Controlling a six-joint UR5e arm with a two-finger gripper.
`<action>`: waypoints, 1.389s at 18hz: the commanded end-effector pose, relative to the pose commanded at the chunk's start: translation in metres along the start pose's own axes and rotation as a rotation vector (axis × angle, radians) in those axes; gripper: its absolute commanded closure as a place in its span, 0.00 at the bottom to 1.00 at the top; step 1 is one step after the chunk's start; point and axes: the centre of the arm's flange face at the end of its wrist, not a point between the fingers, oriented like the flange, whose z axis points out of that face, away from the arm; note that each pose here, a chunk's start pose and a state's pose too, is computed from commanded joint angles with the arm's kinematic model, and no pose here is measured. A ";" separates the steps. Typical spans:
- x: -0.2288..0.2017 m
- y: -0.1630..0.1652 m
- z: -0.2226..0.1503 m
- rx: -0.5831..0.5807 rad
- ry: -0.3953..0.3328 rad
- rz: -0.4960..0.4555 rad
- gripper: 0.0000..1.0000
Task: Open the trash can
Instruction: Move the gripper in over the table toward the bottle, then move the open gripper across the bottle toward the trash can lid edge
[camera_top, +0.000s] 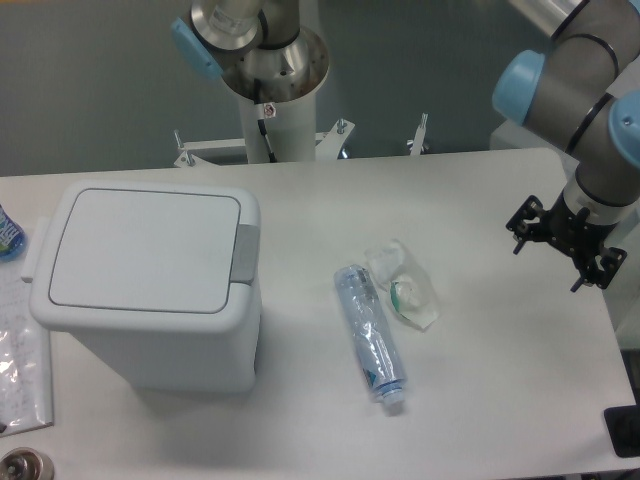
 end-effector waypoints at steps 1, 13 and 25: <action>0.001 0.000 0.001 -0.003 0.003 0.000 0.00; -0.006 -0.037 -0.023 0.175 -0.006 -0.332 0.00; 0.043 -0.135 -0.095 0.357 0.005 -0.523 0.00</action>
